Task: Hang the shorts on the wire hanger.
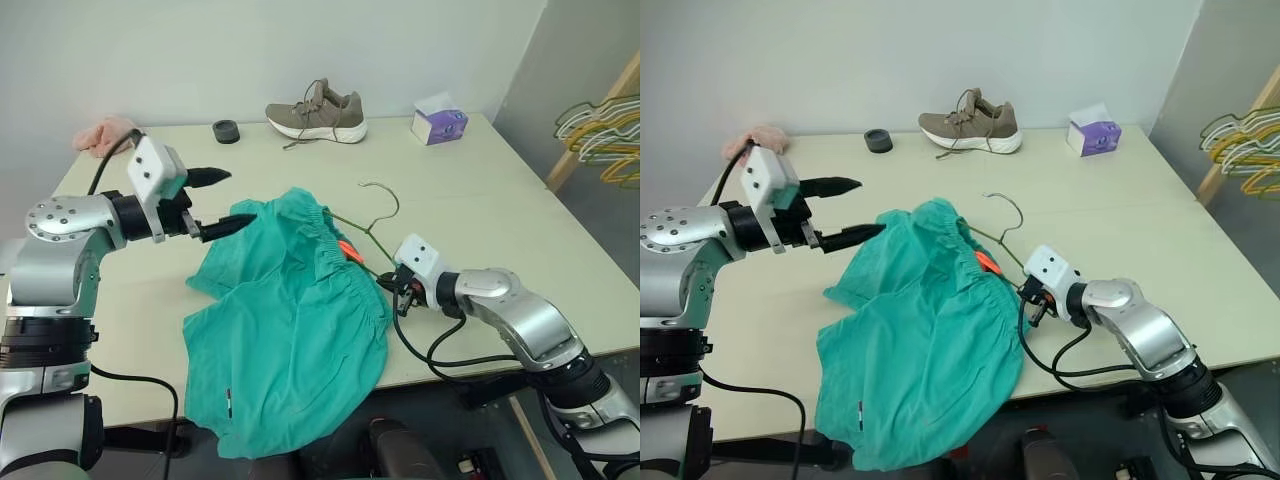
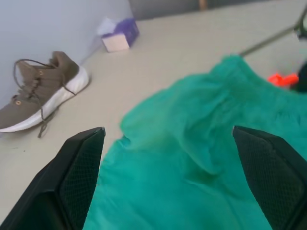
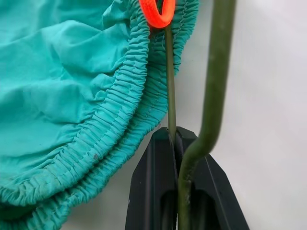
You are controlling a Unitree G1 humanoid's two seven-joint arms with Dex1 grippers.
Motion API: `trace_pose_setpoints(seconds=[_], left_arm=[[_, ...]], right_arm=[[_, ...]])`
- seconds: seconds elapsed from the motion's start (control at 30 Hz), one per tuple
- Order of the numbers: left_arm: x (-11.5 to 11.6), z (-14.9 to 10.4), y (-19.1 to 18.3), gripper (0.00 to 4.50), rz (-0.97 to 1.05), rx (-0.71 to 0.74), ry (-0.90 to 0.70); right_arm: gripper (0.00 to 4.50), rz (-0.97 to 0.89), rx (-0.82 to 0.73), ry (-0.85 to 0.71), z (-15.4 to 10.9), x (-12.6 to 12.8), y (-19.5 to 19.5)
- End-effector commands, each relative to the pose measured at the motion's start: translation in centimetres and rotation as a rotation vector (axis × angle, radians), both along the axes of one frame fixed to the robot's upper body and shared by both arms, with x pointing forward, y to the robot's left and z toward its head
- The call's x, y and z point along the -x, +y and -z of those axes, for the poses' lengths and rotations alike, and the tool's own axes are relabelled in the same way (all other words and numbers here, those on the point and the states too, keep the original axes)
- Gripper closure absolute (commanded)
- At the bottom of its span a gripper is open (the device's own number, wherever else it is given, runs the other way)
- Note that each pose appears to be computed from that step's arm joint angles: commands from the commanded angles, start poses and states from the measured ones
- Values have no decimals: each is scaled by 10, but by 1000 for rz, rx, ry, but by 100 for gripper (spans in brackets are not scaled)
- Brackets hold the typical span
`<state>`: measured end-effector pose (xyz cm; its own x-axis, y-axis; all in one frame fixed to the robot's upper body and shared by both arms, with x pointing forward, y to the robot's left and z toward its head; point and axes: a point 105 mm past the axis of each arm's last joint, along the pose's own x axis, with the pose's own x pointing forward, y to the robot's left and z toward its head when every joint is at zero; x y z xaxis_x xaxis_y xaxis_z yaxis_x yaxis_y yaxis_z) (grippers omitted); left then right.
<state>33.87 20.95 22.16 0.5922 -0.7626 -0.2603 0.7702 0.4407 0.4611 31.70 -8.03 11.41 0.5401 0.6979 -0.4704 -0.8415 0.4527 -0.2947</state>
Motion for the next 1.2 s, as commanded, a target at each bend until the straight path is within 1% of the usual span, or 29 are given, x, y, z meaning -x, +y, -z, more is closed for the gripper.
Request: trace_pose_setpoints(seconds=[0.03,0.17,0.3,0.53,0.67,0.77,0.8,0.97,1.0,1.17,1.2], left_arm=[[-1,3,-6,1,62,-121,-59],[-11,4,-15,1,86,-139,-97],[-10,15,-22,1,139,-169,-67],[10,53,-28,1,258,-270,101],[13,61,-29,1,270,-276,140],[10,65,-29,62,254,-280,140],[10,66,-29,89,251,-280,141],[11,69,-30,243,252,-282,157],[11,69,-30,269,253,-283,158],[11,71,-31,427,252,-283,158],[11,71,-31,449,252,-281,158]], right_arm=[[450,-119,36,-144,-20,5,12],[450,-188,74,-201,-23,10,19],[450,-239,126,-279,-27,10,22],[450,-277,170,-372,-37,6,24],[450,-299,181,-402,-40,6,26],[450,-314,185,-418,-42,7,28],[450,-321,187,-425,-43,7,29],[450,-340,192,-457,-47,9,32],[450,-342,194,-466,-47,9,33],[450,-362,206,-499,-50,11,34],[450,-364,206,-505,-50,11,35]])
